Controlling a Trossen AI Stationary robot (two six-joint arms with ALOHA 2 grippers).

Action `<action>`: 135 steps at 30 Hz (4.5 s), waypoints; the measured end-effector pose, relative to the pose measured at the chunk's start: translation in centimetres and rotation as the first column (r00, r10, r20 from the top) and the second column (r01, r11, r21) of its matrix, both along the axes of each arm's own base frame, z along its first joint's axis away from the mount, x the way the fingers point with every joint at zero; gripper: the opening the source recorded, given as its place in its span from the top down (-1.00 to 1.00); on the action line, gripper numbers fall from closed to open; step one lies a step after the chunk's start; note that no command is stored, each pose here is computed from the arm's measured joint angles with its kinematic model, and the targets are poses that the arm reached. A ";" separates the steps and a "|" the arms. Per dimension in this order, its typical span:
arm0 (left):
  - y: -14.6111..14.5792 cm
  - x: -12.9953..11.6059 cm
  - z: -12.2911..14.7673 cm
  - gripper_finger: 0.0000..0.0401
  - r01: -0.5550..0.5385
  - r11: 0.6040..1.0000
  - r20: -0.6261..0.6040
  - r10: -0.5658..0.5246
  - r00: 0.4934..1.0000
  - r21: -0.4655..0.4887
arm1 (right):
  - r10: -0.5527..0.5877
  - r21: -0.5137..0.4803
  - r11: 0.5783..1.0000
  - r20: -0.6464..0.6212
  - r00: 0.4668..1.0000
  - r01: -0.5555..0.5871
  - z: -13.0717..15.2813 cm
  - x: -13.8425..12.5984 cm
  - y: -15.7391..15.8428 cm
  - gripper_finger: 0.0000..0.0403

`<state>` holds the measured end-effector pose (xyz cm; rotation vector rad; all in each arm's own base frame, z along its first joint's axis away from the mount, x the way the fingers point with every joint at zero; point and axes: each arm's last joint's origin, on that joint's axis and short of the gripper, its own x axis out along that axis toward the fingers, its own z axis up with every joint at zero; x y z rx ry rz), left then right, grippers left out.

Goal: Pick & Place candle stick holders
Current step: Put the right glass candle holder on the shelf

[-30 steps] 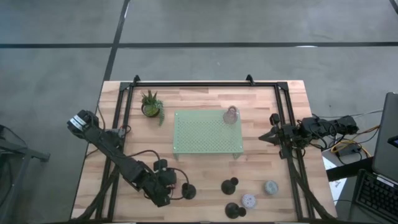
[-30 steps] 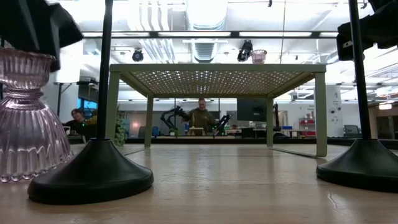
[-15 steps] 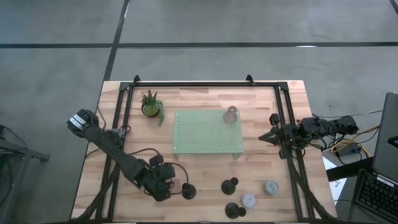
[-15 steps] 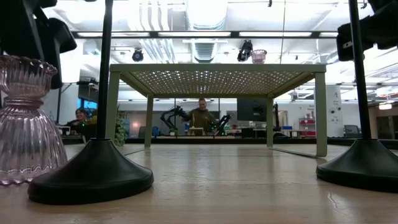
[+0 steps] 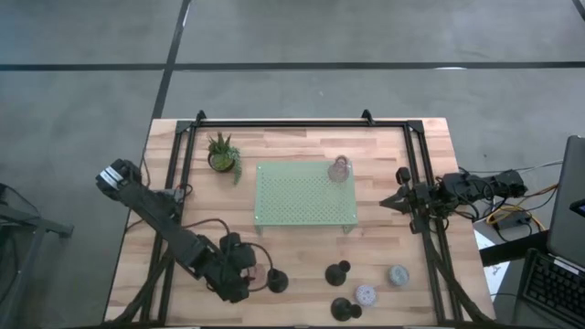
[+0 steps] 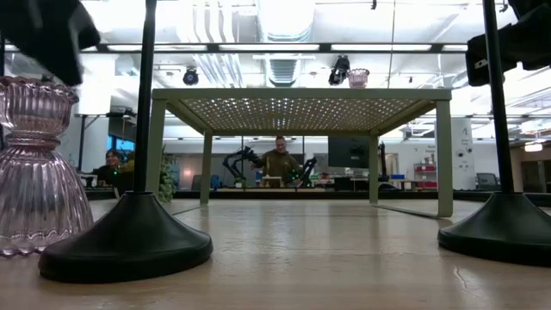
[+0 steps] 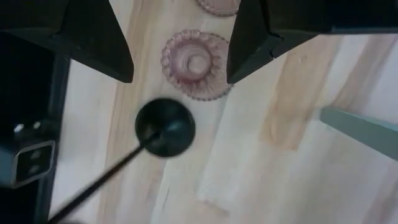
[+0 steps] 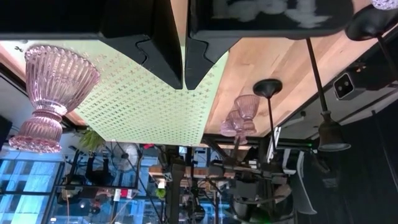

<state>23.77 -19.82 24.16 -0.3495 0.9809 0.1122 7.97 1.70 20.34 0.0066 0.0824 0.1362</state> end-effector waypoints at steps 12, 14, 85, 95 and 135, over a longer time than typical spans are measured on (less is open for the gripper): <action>-1.0 0.8 -2.3 -0.37 0.009 0.999 -0.032 -0.007 0.999 0.046 | 0.000 -0.002 1.000 -0.009 1.000 0.000 -0.1 0.0 0.0 0.94; -1.1 0.8 -2.6 -0.37 0.011 0.998 -0.040 -0.009 0.999 0.054 | 0.000 -0.002 1.000 -0.011 1.000 0.000 -0.1 0.0 0.0 0.94; 10.6 -0.8 10.0 0.09 -0.108 0.988 0.275 0.073 0.959 0.114 | 0.000 -0.012 1.000 -0.016 1.000 -0.001 -0.3 0.1 0.0 0.94; 16.5 0.8 11.6 0.09 -0.230 0.958 0.297 0.172 0.939 0.170 | 0.000 -0.003 1.000 -0.018 1.000 0.000 -0.3 0.1 0.0 0.94; 26.6 13.9 10.0 0.09 -0.147 0.961 0.126 0.120 0.985 0.234 | 0.000 -0.002 1.000 -0.018 1.000 0.000 -0.3 0.1 0.0 0.94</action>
